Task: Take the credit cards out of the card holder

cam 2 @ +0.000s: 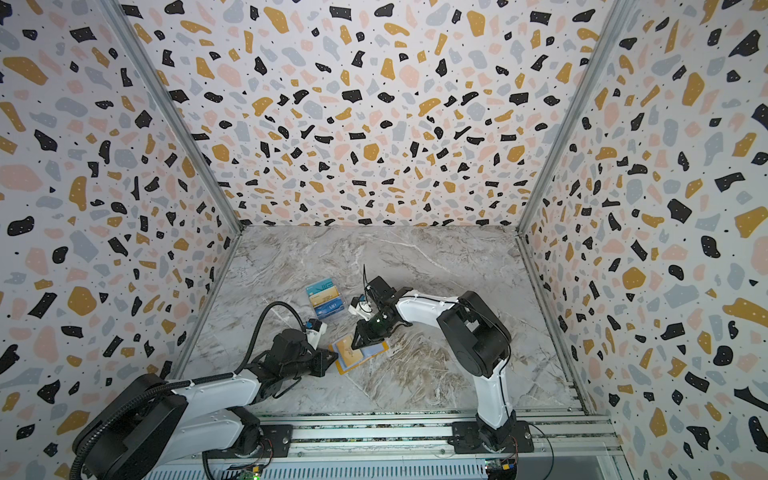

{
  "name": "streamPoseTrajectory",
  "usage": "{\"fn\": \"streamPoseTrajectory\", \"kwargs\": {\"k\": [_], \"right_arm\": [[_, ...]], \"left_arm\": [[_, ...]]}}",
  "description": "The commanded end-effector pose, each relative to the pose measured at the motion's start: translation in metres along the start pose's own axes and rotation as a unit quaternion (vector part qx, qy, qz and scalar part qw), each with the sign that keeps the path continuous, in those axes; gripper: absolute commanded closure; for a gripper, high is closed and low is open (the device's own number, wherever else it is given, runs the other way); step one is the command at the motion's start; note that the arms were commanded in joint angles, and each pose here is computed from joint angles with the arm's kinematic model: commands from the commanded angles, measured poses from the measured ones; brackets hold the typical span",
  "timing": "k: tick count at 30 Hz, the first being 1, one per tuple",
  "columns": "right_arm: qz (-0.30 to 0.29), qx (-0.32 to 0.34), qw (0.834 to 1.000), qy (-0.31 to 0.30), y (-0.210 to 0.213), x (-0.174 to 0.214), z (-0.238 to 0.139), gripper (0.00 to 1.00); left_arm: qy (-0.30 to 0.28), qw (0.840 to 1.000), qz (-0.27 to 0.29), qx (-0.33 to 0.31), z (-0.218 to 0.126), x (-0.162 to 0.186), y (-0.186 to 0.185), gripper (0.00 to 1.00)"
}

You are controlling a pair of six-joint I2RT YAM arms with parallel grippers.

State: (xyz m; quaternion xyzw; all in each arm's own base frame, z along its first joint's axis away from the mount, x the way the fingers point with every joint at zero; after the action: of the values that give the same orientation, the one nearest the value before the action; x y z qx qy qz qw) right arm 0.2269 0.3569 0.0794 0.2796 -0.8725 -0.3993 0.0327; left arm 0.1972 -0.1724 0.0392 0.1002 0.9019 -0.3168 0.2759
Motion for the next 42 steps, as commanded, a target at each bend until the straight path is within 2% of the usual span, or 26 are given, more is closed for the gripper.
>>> {"fn": "streamPoseTrajectory", "kwargs": {"k": [1, 4, 9, 15, 25, 29, 35, 42], "right_arm": [[-0.014, -0.031, 0.999, -0.011, 0.015, -0.006, -0.009, 0.76], [-0.011, -0.027, 1.0, -0.01, 0.012, -0.006, -0.007, 0.75], [0.005, 0.037, 0.999, -0.01, -0.01, -0.006, -0.005, 0.69], [0.01, 0.042, 0.999, -0.005, -0.016, -0.004, -0.001, 0.69], [0.006, -0.015, 1.0, -0.002, -0.003, -0.002, 0.002, 0.75], [0.006, -0.011, 1.0, -0.002, -0.004, -0.002, 0.003, 0.75], [0.015, 0.044, 0.999, -0.007, -0.021, -0.002, 0.001, 0.72], [0.014, 0.028, 1.0, 0.002, -0.022, 0.002, 0.007, 0.73]], "left_arm": [[0.052, 0.998, -0.011, -0.019, 0.001, 0.025, 0.01, 1.0], [0.052, 0.998, -0.01, -0.019, 0.002, 0.025, 0.01, 1.0], [0.053, 0.998, -0.011, -0.019, 0.002, 0.025, 0.01, 1.0], [0.054, 0.998, -0.01, -0.02, 0.002, 0.025, 0.01, 1.0], [0.055, 0.998, -0.011, -0.019, 0.002, 0.025, 0.01, 1.0], [0.055, 0.998, -0.011, -0.019, 0.002, 0.026, 0.01, 1.0], [0.055, 0.998, -0.011, -0.02, 0.002, 0.025, 0.01, 1.0], [0.054, 0.998, -0.012, -0.024, 0.003, 0.025, 0.011, 1.0]]}}
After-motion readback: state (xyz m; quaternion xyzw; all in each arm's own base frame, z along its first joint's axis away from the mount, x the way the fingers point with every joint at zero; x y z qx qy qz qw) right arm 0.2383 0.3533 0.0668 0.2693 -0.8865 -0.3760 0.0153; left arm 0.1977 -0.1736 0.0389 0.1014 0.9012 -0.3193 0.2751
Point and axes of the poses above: each gripper's point midway between its finger pads, its own z axis out along the fingers, its own y axis along the line the jaws close on, x = y × z, the point moved 3 cm from there along -z, back along the fingers, and after that the axes turned 1 degree about z, right-handed, at the moved point
